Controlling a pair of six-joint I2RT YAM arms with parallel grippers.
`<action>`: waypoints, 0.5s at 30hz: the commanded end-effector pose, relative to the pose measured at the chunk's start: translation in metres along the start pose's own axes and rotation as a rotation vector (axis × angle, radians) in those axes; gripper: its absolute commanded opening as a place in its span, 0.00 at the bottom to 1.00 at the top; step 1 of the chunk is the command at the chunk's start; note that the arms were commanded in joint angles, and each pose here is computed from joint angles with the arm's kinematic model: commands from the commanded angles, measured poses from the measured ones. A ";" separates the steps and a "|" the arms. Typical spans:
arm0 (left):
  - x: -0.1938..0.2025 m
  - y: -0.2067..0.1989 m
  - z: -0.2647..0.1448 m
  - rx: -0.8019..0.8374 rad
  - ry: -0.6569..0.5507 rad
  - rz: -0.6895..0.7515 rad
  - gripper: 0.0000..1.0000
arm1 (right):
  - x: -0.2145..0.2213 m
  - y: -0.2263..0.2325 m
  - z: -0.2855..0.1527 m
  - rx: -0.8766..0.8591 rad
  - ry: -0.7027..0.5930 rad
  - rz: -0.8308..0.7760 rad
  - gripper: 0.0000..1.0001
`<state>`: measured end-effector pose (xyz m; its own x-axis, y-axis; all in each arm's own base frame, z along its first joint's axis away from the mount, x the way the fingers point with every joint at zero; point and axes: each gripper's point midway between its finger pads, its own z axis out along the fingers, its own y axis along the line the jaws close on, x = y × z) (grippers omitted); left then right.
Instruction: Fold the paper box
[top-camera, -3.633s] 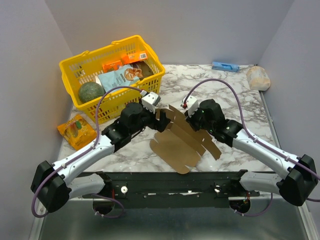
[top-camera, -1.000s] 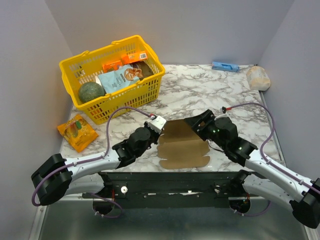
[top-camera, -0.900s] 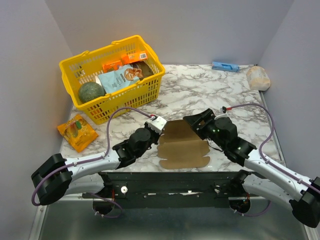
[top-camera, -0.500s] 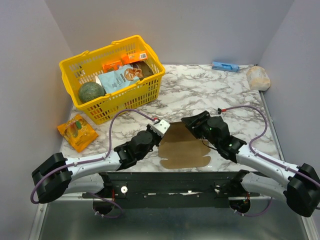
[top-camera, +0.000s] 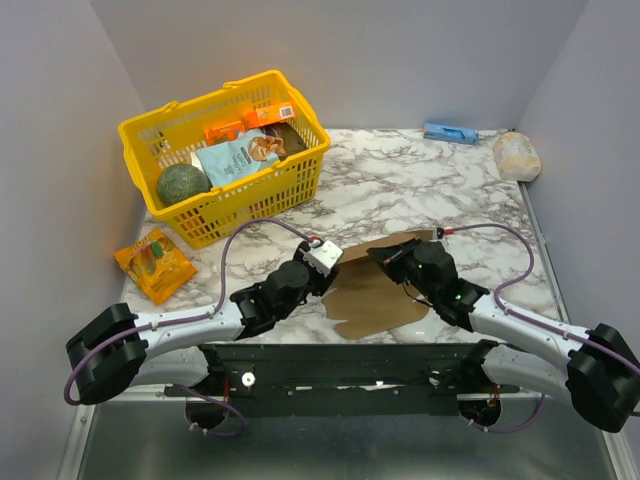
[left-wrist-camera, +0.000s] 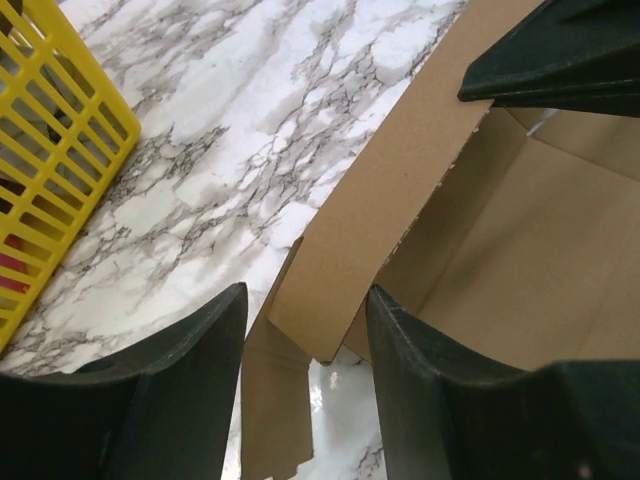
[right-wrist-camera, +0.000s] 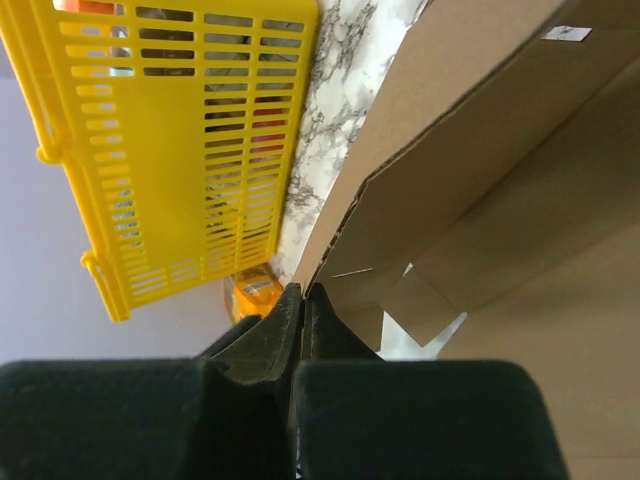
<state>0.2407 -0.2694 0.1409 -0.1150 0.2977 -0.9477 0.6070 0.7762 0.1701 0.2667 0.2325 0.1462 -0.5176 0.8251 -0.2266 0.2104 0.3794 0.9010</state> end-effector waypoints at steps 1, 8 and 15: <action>-0.031 -0.013 -0.008 0.078 -0.056 -0.091 0.74 | -0.006 -0.026 0.001 0.064 -0.045 -0.026 0.04; -0.035 -0.022 -0.038 0.177 -0.079 -0.222 0.82 | -0.009 -0.041 -0.001 0.087 -0.068 -0.019 0.02; 0.028 0.038 -0.049 -0.161 0.096 -0.436 0.96 | -0.015 -0.053 -0.006 0.100 -0.102 -0.019 0.02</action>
<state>0.2095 -0.2540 0.1881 -0.2190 0.0261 -0.9754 0.6191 0.7763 -0.1183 0.2592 0.2172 0.1255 -0.4881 0.8415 -0.2315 0.2396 0.3842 0.8916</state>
